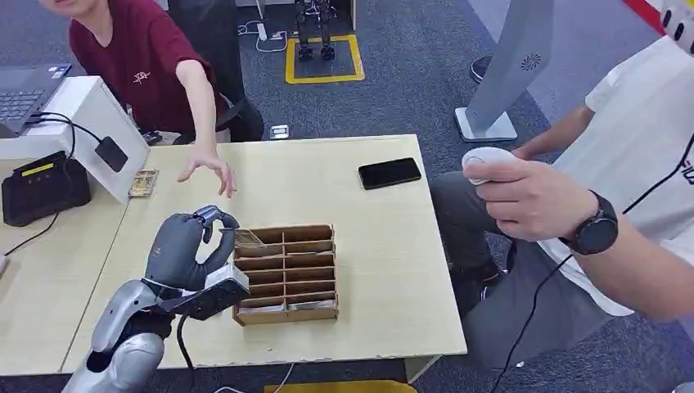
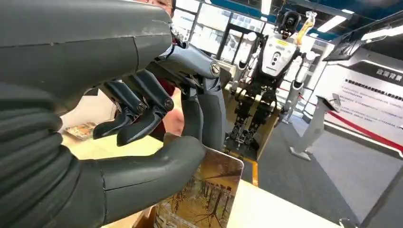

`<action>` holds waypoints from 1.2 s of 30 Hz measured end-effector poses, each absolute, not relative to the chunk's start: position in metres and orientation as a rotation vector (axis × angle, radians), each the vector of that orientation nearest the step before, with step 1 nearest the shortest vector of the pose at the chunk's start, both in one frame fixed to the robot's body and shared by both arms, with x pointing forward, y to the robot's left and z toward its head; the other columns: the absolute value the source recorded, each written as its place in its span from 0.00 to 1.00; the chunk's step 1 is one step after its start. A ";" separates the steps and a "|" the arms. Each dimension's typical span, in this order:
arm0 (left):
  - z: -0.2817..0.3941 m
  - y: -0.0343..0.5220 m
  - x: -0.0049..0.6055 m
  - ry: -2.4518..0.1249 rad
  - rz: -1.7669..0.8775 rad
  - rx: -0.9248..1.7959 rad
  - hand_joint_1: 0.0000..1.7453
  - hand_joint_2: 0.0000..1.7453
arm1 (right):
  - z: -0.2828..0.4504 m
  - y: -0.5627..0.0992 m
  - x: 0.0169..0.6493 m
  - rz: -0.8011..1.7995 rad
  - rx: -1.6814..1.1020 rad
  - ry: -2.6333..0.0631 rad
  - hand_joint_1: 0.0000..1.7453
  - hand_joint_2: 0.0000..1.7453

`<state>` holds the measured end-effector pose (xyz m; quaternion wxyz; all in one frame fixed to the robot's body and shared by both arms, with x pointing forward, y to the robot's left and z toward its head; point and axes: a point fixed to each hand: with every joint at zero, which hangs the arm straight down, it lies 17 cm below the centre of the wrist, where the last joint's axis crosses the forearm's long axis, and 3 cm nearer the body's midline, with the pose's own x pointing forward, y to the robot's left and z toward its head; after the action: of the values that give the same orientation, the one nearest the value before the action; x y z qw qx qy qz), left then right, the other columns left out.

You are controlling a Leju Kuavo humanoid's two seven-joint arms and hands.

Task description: Pass the card to the sensor for recognition and then transmit it.

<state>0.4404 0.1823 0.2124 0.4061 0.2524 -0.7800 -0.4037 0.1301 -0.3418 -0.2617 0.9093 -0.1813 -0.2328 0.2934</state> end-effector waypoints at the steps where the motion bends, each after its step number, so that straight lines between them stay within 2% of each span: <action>1: 0.212 0.182 0.440 -1.967 -1.019 0.637 1.00 1.00 | -0.262 -0.342 0.130 0.605 -0.374 -0.480 0.00 1.00; 7: 0.215 0.185 0.441 -1.972 -1.015 0.646 1.00 1.00 | -0.262 -0.342 0.130 0.606 -0.374 -0.480 0.00 1.00; 11: 0.240 0.203 0.458 -1.978 -0.959 0.726 1.00 1.00 | -0.261 -0.342 0.131 0.606 -0.373 -0.484 0.00 1.00; 17: 0.298 0.279 0.506 -1.856 -0.929 1.145 1.00 1.00 | -0.261 -0.342 0.135 0.605 -0.375 -0.483 0.00 1.00; 21: 0.319 0.320 0.524 -1.797 -0.880 1.294 1.00 1.00 | -0.261 -0.342 0.136 0.604 -0.377 -0.480 0.00 1.00; 27: 0.317 0.345 0.534 -1.732 -0.861 1.347 1.00 1.00 | -0.261 -0.342 0.135 0.602 -0.371 -0.474 0.00 1.00; 36: 0.310 0.353 0.539 -1.701 -0.858 1.347 1.00 1.00 | -0.261 -0.342 0.136 0.602 -0.372 -0.477 0.00 1.00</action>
<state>0.5391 0.3534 0.3100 0.3935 0.5308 -0.6702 -0.3380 0.1361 -0.3418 -0.2611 0.9103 -0.1805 -0.2312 0.2921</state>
